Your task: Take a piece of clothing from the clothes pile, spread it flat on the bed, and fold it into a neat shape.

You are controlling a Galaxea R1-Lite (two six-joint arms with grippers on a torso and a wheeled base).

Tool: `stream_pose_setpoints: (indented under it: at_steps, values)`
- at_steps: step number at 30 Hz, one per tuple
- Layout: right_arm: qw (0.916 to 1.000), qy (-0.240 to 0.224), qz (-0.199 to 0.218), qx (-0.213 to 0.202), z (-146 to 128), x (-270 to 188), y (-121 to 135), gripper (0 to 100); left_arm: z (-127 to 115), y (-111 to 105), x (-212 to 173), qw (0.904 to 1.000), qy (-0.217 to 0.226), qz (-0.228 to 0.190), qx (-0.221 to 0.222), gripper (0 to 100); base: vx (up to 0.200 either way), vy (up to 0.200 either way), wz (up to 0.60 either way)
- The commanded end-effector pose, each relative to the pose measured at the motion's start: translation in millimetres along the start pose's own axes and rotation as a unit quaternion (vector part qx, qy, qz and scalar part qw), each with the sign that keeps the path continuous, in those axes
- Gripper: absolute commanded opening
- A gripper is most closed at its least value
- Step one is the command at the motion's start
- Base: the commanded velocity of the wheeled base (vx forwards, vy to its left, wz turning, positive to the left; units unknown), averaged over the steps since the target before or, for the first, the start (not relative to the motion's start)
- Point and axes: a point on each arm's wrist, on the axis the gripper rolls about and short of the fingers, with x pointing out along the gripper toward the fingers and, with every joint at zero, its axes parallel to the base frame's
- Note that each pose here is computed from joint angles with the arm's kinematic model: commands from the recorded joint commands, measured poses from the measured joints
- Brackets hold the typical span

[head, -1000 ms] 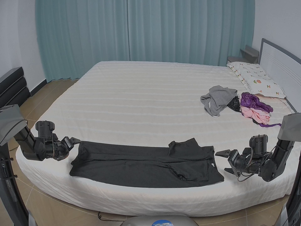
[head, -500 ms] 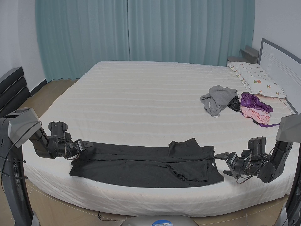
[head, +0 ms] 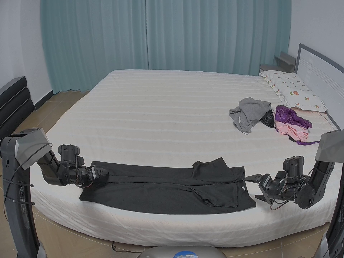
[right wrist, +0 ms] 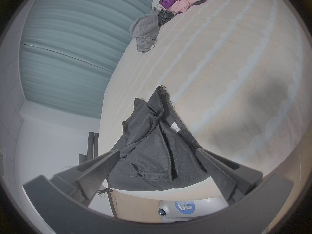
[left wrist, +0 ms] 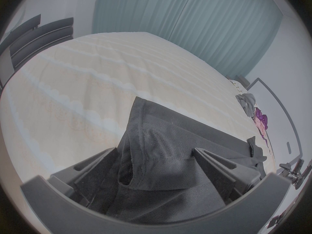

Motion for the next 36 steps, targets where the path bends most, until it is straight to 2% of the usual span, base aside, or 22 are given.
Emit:
stream_pose_setpoints:
  at_steps: [1, 8, 9, 17, 22, 36]
  values:
    - [1.0000, 0.002, 0.001, 0.000, -0.3, 0.2, -0.1, 100, -4.6, 0.3, -0.4, 1.0000, 0.001, 0.008, 0.004, 100, 0.000, 0.000, 0.00]
    - [1.0000, 0.004, 0.002, 0.000, -0.4, 0.2, 0.0, 100, -7.8, -0.4, 2.1, 0.9999, 0.000, 0.012, 0.011, 100, 0.000, 0.000, 0.00]
    - [1.0000, 0.004, 0.003, 0.000, -0.3, 0.2, 0.1, 100, -7.9, -0.6, 1.7, 0.9999, 0.000, 0.010, 0.010, 0, 0.000, 0.000, 0.00]
    - [1.0000, 0.004, 0.003, 0.000, -0.1, -0.4, 0.0, 100, -9.0, -5.4, 1.1, 0.9999, 0.002, 0.010, 0.007, 0, 0.000, 0.000, 0.00]
    - [1.0000, 0.004, 0.004, 0.001, 0.2, -0.5, -0.3, 100, -9.7, -6.6, -4.4, 0.9998, 0.003, 0.010, -0.015, 0, 0.000, 0.000, 0.00]
    - [1.0000, 0.005, 0.005, 0.000, 0.0, 1.0, 0.2, 100, -6.0, -8.7, -8.2, 0.9993, -0.012, 0.006, -0.034, 0, 0.000, 0.000, 0.00]
